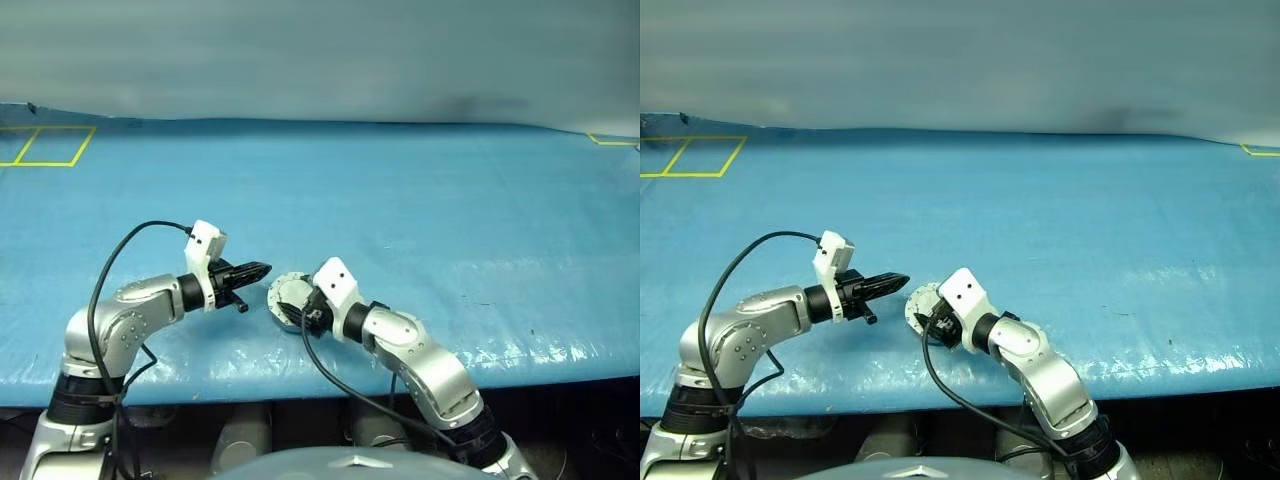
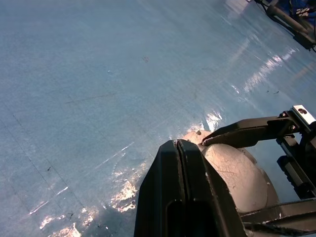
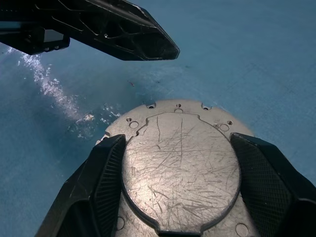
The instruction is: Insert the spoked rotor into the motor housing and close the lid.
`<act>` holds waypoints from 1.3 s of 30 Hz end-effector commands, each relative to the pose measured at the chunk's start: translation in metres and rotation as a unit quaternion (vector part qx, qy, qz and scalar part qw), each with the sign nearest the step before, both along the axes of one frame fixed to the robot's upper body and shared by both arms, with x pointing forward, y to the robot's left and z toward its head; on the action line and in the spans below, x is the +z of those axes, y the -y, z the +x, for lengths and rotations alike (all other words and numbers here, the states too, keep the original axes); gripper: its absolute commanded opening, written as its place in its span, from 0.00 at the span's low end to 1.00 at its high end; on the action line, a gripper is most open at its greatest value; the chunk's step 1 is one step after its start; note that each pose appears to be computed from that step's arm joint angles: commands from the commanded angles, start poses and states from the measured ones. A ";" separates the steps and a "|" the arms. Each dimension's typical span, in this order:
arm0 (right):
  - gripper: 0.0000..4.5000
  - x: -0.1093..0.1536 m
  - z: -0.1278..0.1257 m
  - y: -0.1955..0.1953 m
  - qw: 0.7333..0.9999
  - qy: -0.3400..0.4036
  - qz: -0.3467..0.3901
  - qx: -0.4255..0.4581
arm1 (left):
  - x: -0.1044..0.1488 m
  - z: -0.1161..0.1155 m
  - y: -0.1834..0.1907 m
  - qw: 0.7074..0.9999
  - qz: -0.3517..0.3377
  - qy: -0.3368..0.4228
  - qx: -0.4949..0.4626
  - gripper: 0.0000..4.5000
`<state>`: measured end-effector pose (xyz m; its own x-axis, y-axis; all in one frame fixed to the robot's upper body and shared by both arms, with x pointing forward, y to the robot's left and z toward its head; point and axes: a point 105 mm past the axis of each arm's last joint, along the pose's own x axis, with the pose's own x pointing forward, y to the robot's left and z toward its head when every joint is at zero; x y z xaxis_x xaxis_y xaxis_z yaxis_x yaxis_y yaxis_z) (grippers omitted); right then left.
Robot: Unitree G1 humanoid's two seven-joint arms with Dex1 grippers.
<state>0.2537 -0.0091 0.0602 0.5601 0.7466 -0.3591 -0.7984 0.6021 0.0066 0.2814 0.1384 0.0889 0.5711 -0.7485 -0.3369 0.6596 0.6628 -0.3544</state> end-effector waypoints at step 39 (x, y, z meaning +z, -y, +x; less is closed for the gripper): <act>0.91 -0.018 -0.020 0.006 0.999 -0.035 -0.007 0.035 | -0.024 -0.022 0.032 0.991 0.068 -0.060 -0.102 0.00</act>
<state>0.2459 -0.0143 0.0593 0.5373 0.7671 -0.3505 -0.8229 0.5679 -0.0187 0.2679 0.1167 0.0702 0.4113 -0.7719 -0.4848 0.7277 0.5984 -0.3354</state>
